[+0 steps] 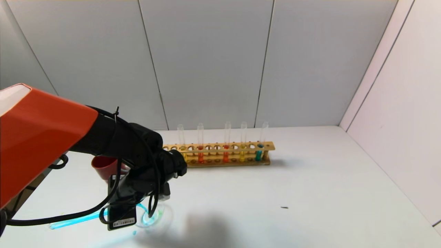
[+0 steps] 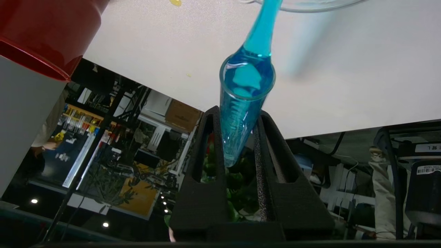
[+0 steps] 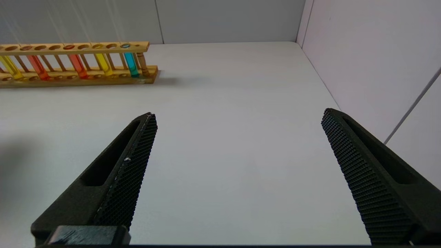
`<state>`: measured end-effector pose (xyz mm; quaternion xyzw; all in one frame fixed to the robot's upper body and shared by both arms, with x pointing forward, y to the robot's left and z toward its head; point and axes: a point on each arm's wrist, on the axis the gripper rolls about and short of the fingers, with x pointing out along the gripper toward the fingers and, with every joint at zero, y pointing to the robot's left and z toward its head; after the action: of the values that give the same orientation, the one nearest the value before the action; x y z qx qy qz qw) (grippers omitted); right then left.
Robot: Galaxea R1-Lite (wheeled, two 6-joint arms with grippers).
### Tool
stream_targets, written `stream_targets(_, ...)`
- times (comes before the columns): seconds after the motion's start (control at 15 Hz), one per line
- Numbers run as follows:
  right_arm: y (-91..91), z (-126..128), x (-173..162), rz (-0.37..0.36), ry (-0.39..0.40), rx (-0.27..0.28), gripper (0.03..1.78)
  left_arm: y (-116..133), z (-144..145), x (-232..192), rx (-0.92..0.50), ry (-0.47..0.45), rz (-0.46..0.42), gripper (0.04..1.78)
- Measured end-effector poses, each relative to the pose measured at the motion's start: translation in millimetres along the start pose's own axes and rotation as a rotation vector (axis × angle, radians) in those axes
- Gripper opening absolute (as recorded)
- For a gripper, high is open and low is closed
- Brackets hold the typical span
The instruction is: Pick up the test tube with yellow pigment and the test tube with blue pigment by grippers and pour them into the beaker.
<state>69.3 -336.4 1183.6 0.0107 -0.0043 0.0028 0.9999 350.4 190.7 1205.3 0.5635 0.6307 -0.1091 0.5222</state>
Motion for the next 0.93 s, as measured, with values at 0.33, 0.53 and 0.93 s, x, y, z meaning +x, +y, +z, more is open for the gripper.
stream_targets(0.33, 0.0, 0.0, 0.0, 0.000, 0.000, 0.000, 1.74, 2.2, 3.4, -0.7, 0.022, 0.031, -0.013, 0.29)
stream_targets(0.53, 0.0, 0.0, 0.0, 0.000, 0.000, 0.000, 1.74, 2.8, 6.1, -2.8, 0.046, 0.051, -0.021, 0.29)
stream_targets(0.93, 0.0, 0.0, 0.0, 0.000, 0.000, 0.000, 1.74, 8.1, 16.1, -14.8, 0.106, 0.105, -0.016, 0.29)
